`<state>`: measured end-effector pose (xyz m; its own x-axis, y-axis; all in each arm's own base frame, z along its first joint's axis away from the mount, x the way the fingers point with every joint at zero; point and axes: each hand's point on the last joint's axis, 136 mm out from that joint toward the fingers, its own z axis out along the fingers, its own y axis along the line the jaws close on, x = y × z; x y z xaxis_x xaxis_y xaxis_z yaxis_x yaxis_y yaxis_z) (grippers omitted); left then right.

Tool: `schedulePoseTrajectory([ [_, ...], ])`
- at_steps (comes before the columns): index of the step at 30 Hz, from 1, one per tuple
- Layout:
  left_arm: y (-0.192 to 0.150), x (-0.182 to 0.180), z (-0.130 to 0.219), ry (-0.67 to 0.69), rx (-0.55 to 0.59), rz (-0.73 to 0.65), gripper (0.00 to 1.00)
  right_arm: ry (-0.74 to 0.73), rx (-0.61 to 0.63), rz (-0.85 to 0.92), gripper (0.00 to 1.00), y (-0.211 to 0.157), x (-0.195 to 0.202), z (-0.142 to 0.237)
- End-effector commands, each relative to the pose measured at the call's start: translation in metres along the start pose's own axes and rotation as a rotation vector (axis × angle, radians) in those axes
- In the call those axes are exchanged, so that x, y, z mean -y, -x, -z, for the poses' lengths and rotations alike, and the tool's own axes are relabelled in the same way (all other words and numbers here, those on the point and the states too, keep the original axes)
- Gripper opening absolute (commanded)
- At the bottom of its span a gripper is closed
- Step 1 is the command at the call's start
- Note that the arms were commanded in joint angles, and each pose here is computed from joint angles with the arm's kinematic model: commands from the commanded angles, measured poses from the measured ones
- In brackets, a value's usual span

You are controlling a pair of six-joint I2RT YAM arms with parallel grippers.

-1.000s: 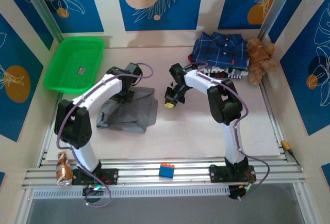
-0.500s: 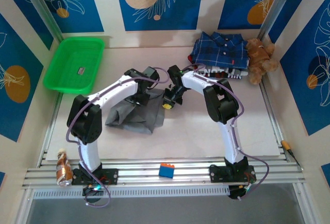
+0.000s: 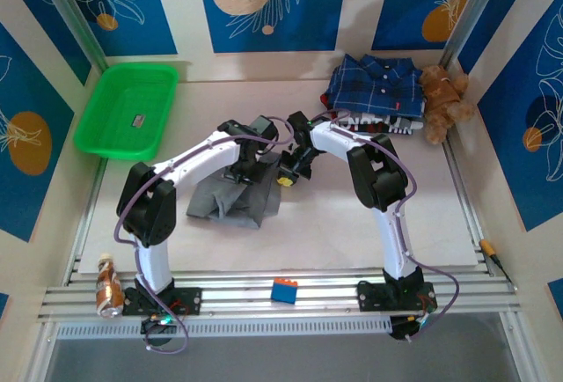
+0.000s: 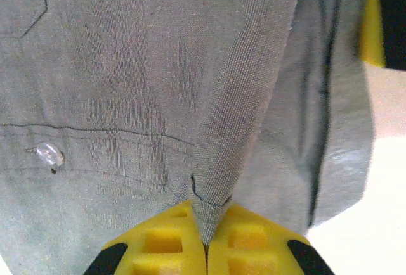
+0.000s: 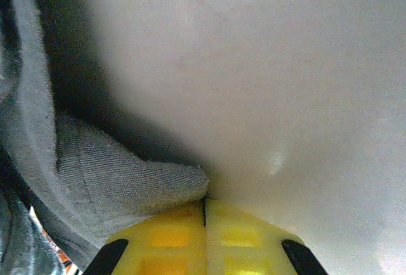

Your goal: Fold and stack the long sleeve shirts

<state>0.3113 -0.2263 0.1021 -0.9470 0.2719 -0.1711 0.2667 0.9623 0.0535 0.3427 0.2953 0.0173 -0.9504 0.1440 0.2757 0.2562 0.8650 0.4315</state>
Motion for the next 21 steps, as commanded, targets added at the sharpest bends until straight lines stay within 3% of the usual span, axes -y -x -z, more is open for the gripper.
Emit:
schedulePoseTrajectory([
  [1, 0.004, 0.027, -0.002, -0.110, 0.000, 0.044, 0.07, -0.044, -0.074, -0.031, 0.01, -0.017, 0.017, -0.030],
  [11, -0.003, 0.047, -0.021, -0.209, -0.042, 0.100, 0.10, -0.044, -0.075, -0.040, 0.02, -0.018, 0.021, -0.030],
  [16, 0.010, 0.066, -0.015, -0.338, 0.001, 0.182, 0.37, -0.020, -0.068, -0.062, 0.08, -0.018, 0.019, -0.024],
  [21, 0.039, 0.089, 0.020, -0.524, 0.073, 0.253, 0.56, 0.044, 0.001, -0.104, 0.30, -0.010, 0.020, 0.011],
])
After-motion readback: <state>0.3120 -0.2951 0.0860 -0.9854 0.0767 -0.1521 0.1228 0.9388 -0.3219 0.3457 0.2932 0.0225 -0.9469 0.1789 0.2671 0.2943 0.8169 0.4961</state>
